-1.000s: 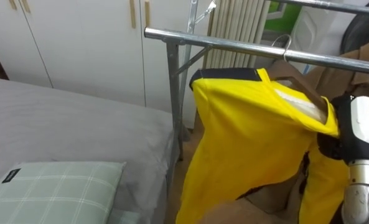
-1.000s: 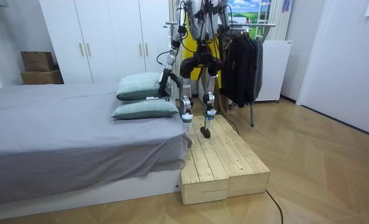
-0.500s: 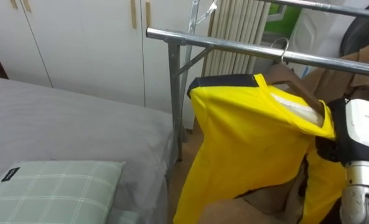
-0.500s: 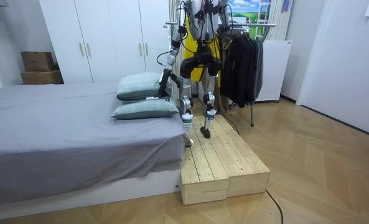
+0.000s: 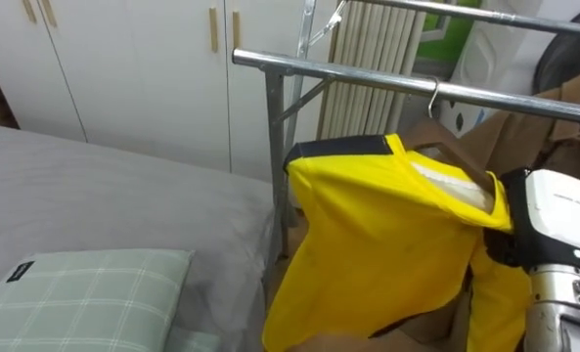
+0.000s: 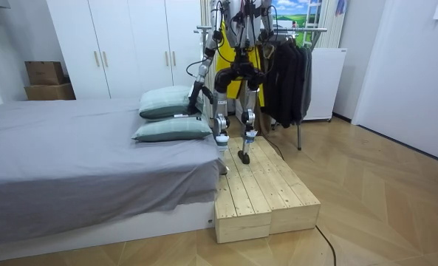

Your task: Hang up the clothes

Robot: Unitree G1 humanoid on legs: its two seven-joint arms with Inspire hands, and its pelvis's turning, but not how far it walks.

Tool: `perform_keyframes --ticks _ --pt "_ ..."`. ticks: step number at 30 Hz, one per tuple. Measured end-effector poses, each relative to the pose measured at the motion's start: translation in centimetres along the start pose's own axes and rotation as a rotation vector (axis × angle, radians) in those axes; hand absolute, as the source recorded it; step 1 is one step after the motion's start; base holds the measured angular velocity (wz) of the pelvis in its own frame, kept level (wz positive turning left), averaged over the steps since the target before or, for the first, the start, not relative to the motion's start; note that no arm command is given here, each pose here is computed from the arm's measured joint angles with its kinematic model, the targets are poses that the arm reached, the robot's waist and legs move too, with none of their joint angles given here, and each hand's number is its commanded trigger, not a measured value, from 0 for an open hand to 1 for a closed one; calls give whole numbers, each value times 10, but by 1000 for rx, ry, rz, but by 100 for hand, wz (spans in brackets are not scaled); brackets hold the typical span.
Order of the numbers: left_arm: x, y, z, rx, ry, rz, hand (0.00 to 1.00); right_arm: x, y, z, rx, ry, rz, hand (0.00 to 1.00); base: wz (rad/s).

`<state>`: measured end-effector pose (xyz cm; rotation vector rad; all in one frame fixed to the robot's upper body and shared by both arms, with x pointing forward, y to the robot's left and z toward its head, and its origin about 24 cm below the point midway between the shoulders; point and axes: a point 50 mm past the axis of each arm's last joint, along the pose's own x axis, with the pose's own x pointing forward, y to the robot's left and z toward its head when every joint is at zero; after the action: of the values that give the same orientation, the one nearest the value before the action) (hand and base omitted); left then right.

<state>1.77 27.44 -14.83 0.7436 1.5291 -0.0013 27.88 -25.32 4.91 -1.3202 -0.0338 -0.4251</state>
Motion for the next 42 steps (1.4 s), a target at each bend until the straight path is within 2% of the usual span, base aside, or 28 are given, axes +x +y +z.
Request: perform_keyframes --ticks 15,16,17,18,23,32,42 --pt "-2 -10 8 -2 -25 33 0 -14 18 5 54 24 22 100 -1" --pt "-2 -10 8 -2 -26 33 0 -14 18 5 54 25 23 85 0" --pt "-2 -10 8 -2 -28 35 0 -14 18 4 53 27 25 38 0" --pt "-2 -10 8 -3 -28 35 0 -14 19 4 53 28 25 0 0" --pt "-2 -9 8 -3 -31 39 0 -16 21 4 49 29 36 0 0" --pt "-2 -10 9 -4 -35 44 0 -34 47 -2 8 47 249 0 0" --pt "-2 -10 9 -5 -35 43 0 -41 55 -5 9 63 342 0 0"
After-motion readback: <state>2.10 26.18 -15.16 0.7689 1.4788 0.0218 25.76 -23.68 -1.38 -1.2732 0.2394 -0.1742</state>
